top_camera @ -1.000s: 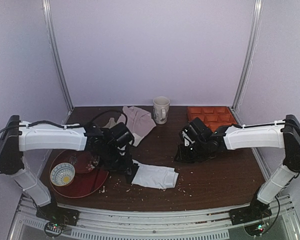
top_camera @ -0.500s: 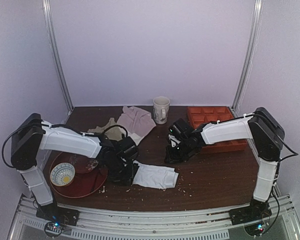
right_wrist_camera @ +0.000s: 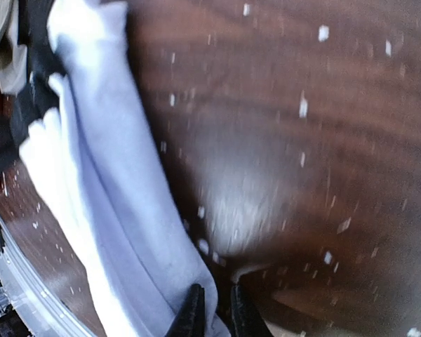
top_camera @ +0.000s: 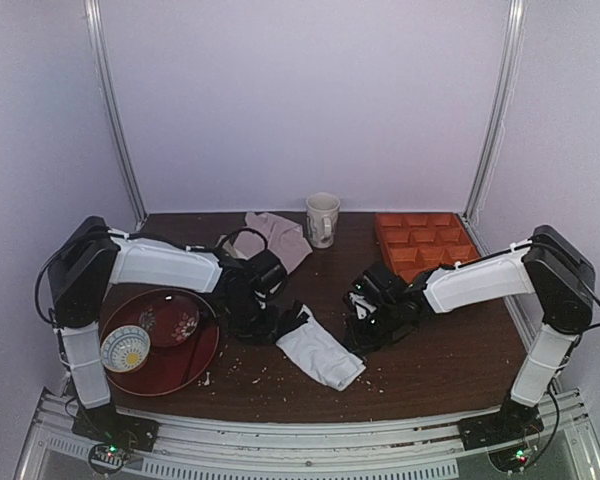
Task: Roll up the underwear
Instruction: Rotate the underwear at the center of the board.
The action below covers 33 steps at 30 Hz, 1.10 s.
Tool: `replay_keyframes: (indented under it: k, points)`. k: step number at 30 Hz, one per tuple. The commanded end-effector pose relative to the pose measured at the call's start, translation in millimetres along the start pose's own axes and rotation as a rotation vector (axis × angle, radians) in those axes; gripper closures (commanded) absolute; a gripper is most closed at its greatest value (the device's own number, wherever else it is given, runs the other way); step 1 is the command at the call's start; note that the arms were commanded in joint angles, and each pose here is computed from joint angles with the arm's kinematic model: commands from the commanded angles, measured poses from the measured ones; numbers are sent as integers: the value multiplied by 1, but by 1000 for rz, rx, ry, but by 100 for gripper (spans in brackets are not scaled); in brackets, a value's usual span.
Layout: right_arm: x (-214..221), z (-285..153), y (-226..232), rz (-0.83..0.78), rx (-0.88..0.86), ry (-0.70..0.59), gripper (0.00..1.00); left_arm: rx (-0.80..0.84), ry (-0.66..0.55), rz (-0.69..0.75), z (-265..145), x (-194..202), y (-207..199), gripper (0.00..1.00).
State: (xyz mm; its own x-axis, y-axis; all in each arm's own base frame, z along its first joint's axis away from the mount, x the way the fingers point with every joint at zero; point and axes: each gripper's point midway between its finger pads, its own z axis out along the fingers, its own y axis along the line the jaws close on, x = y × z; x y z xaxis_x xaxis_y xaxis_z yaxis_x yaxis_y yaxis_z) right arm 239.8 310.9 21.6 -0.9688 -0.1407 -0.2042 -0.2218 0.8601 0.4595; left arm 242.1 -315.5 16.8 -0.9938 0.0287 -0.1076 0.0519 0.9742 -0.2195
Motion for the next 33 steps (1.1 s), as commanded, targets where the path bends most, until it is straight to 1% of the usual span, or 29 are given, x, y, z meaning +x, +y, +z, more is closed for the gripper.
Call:
replay_keyframes:
  k: [1, 5, 11, 14, 17, 20, 22, 24, 26, 29, 33]
  points:
    - [24, -7, 6, 23, 1, 5, 89, -71, -21, 97, 9, -22, 14, 71]
    - [38, -5, 20, 20, -19, 10, 88, -64, -39, 142, 10, -43, 7, 71]
    - [48, 7, 44, 33, -54, 21, 88, -45, -72, 205, 7, -73, -10, 72]
    - [50, 6, 47, 30, -42, 13, 88, -58, -94, 213, -8, -86, -10, 72]
    - [49, -3, 42, 24, -17, -10, 87, -53, -124, 195, -34, -93, -5, 71]
    - [47, -14, 38, 0, 13, -25, 85, -30, -158, 164, -68, -90, -1, 70]
    - [45, -20, 34, -9, 32, -33, 83, 6, -161, 135, -82, -80, -1, 69]
    - [42, -23, 33, -10, 37, -39, 83, 56, -144, 96, -88, -66, 0, 68]
    - [38, -26, 32, -9, 35, -49, 83, 128, -93, 43, -84, -47, -3, 68]
    - [32, -28, 36, -19, 25, -59, 83, 210, -64, 2, -79, -30, -13, 67]
    - [27, -31, 43, -57, 12, -61, 83, 265, -31, 1, -68, -15, -33, 67]
